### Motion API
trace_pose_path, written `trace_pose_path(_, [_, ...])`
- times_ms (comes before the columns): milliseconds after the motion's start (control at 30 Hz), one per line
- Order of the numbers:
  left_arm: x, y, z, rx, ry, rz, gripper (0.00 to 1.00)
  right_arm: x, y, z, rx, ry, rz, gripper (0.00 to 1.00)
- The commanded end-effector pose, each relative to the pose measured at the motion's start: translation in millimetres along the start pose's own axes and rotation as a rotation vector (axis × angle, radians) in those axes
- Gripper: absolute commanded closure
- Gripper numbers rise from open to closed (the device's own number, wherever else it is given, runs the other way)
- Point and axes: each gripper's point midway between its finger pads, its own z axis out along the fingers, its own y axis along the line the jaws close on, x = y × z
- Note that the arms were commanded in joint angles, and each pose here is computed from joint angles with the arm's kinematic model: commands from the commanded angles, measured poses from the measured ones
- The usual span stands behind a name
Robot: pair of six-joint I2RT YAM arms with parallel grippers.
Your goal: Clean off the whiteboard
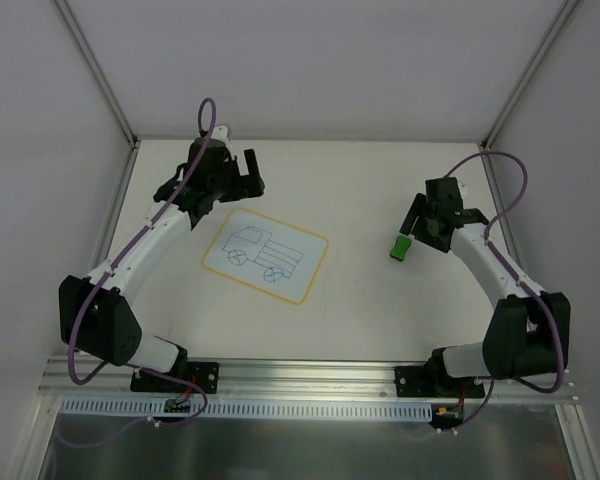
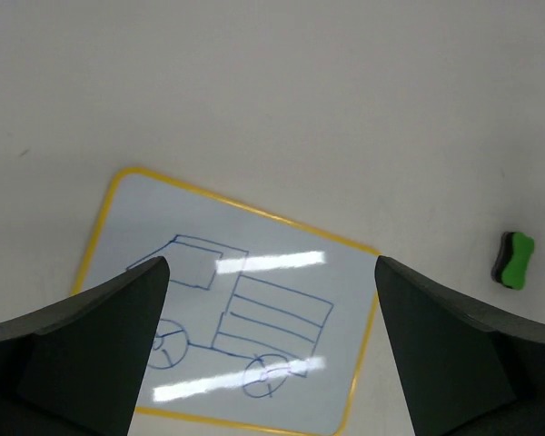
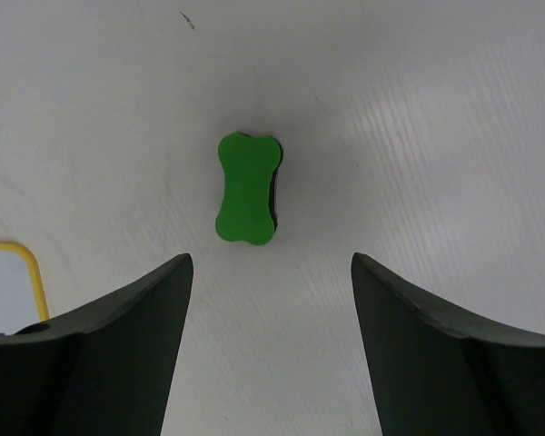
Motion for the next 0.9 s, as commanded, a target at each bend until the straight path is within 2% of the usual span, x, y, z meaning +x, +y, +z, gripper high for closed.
trace_pose_path(0, [25.1,42.7,-18.9,-0.09,0.085,0.09,0.01,-21.3,14.8,16.9,0.026,-0.028,0.061,0.27])
trace_pose_path(233, [36.0,96.6,-55.1,-0.21,0.049,0.117,0.01,2.0,31.3,62.1,0.056,0.08,0.038,0.31])
trace_pose_path(400, [51.3,116.9,-57.4,-0.285,0.072,0.153,0.01,16.9,29.2,82.3,0.092,0.13,0.041,0.34])
trace_pose_path(867, [48.6,118.8,-58.7,-0.291,0.067,0.163,0.01,25.9,19.7,93.8,0.139,0.147,0.022,0.55])
